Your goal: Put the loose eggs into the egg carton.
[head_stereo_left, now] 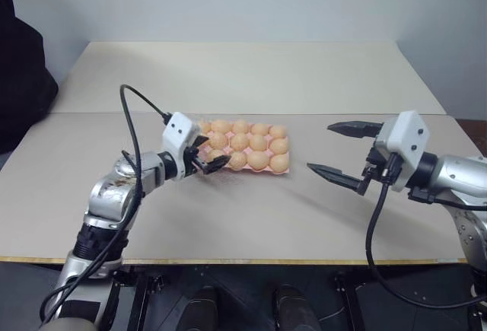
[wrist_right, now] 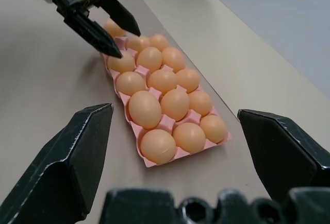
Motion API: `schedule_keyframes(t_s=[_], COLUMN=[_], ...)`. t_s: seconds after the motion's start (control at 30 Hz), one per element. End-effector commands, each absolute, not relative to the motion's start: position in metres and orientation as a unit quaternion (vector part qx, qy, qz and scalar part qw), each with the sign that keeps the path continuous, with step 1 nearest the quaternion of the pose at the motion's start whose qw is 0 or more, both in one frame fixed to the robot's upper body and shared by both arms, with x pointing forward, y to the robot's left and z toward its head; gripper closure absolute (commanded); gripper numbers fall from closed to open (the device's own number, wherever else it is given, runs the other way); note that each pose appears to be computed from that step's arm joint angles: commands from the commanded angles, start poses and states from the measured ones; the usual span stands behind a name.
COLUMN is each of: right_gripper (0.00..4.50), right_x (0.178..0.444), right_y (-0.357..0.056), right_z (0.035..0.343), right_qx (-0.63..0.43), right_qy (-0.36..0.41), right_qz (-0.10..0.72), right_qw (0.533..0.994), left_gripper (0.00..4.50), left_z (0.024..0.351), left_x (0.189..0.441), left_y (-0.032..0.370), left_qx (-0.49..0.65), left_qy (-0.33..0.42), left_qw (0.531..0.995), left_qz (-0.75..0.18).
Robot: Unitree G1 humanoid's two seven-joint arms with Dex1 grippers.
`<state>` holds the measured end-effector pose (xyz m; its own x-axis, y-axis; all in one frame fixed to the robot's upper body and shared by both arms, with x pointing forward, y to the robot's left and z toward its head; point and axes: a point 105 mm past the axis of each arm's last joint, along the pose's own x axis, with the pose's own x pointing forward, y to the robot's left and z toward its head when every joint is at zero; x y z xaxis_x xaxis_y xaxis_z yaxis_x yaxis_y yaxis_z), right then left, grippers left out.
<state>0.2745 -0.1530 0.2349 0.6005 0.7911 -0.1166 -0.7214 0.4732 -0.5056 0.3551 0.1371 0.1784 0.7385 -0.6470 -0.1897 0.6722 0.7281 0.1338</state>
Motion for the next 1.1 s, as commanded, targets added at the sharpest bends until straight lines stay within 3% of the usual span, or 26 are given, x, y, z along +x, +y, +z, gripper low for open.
schedule_keyframes(t_s=[0.03,0.3,0.57,0.83,1.1], right_gripper=[0.0,0.0,0.0,0.0,0.0], right_x=[0.27,0.276,0.282,0.287,0.288], right_y=[-0.154,-0.165,-0.173,-0.177,-0.176], right_z=[0.245,0.239,0.229,0.225,0.231], right_qx=[-0.267,-0.252,-0.211,-0.215,-0.227], right_qy=[-0.089,-0.072,-0.051,-0.045,-0.049], right_qz=[0.435,0.436,0.433,0.422,0.423], right_qw=[0.855,0.861,0.875,0.88,0.876], left_gripper=[0.03,0.03,0.03,0.03,0.03], left_z=[0.22,0.234,0.226,0.218,0.187], left_x=[0.344,0.291,0.233,0.237,0.297], left_y=[0.16,0.247,0.281,0.276,0.276], left_qx=[0.1,0.121,0.126,0.118,0.118], left_qy=[-0.005,-0.013,0.036,0.037,0.11], left_qw=[0.935,0.943,0.936,0.941,0.965], left_qz=[-0.341,-0.31,-0.328,-0.314,-0.207])
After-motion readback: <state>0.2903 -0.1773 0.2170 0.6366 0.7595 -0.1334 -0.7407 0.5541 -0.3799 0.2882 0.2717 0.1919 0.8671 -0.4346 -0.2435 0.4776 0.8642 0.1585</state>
